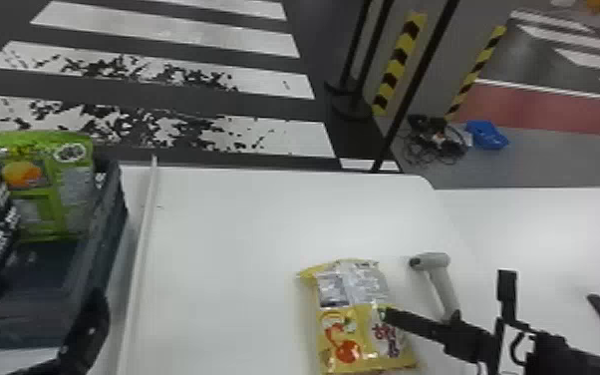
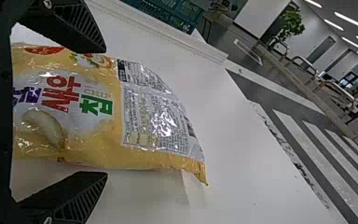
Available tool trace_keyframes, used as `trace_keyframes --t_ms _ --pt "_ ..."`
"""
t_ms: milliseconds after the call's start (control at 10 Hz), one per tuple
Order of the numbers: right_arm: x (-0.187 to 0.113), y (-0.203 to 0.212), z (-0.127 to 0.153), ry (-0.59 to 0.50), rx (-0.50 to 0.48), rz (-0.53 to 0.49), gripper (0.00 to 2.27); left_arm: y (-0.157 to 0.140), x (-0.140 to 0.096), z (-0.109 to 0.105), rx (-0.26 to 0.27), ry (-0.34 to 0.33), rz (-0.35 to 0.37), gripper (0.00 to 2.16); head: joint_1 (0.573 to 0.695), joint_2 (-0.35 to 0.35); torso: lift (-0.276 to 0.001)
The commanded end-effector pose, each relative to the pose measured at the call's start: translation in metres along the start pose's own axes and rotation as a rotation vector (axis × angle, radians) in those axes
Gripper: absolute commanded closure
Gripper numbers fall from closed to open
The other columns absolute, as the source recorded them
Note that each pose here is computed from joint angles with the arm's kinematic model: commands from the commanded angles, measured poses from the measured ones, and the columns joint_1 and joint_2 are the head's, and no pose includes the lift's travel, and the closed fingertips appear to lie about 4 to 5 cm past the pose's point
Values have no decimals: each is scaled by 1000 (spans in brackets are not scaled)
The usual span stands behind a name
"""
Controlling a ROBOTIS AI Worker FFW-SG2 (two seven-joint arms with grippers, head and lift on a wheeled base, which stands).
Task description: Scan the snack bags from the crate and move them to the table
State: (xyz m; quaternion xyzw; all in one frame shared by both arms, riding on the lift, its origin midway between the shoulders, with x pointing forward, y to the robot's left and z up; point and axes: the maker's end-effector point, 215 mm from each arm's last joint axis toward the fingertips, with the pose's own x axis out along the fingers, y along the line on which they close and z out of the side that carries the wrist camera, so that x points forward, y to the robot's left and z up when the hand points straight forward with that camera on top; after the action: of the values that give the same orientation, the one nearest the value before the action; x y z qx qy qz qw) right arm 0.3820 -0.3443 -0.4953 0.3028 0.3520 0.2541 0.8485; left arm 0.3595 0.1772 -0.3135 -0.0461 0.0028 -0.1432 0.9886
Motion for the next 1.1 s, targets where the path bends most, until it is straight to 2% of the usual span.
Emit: trace_keyframes --t_ms 0,100,200,300,400,500,600,1000 --pt "6 3 -6 12 -14 5 53 1 -1 0 2 0 2 29 695 -258 -95" --pt "10 3 -13 35 -23 1 127 0 -2 -1 1 3 0 29 695 -249 -95" --pt "13 -1 -18 55 -49 -15 421 0 -2 -1 1 4 0 29 695 -242 -95" --pt "13 -4 -19 63 -55 -31 954 0 -3 -2 0 7 -1 29 695 -237 -95" --pt "11 -10 -20 67 -62 -52 1669 0 -3 -1 0 3 -1 29 695 -238 -95" --pt "12 -11 -23 74 -65 -60 2105 -1 -3 -2 -2 4 -1 29 695 -241 -95" --pt "11 -13 -22 65 -80 -64 2236 -2 -3 -1 -3 3 -2 29 695 -246 -95" --pt "-9 6 -2 -1 -75 -44 2240 -5 -6 -2 -6 4 -3 29 695 -260 -95"
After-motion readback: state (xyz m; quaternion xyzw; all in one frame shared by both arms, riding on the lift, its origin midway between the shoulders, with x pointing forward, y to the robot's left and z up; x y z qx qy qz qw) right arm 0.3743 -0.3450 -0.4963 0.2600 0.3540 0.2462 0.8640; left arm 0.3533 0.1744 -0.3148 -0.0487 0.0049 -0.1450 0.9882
